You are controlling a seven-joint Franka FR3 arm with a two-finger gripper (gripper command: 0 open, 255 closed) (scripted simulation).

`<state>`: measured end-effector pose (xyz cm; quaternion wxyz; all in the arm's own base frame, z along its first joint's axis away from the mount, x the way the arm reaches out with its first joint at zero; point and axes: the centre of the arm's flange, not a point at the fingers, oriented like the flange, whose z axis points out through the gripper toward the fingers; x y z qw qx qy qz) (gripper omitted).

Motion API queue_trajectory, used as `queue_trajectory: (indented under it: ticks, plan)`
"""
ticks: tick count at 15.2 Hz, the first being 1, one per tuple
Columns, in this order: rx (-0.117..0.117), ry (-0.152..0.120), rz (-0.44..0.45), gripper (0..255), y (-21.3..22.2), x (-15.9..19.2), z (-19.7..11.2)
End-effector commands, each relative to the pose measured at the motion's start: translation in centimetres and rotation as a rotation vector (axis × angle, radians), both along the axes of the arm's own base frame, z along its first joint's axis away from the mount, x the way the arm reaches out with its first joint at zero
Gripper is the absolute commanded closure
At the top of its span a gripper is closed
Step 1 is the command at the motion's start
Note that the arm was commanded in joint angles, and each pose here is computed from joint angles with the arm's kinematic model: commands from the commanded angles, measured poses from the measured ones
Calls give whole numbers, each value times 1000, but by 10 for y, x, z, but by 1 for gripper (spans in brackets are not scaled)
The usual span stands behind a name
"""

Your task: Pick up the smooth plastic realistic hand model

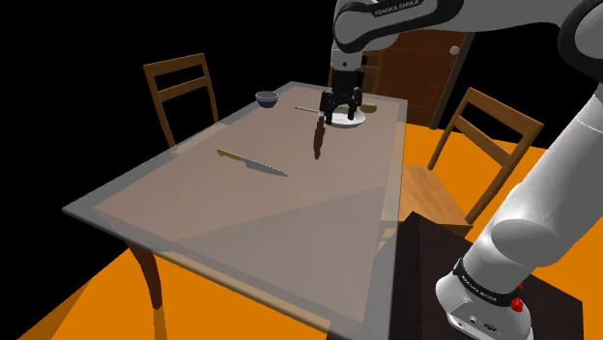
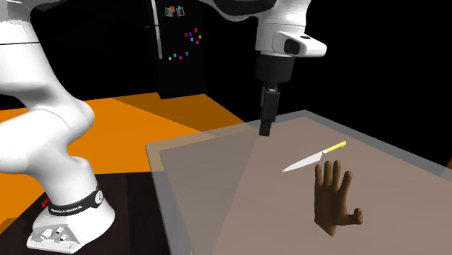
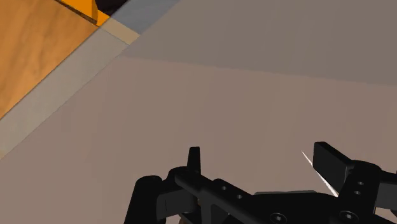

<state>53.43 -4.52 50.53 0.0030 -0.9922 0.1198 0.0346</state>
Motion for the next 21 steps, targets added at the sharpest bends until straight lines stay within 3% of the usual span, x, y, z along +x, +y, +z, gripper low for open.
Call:
queue_trajectory:
  ticks: [1,17,21]
  plan:
    - [-11,5,-39,0,-12,23,-11]
    - [-99,45,-343,0,-129,178,-92]
    - [-104,47,-361,0,-137,186,-113]
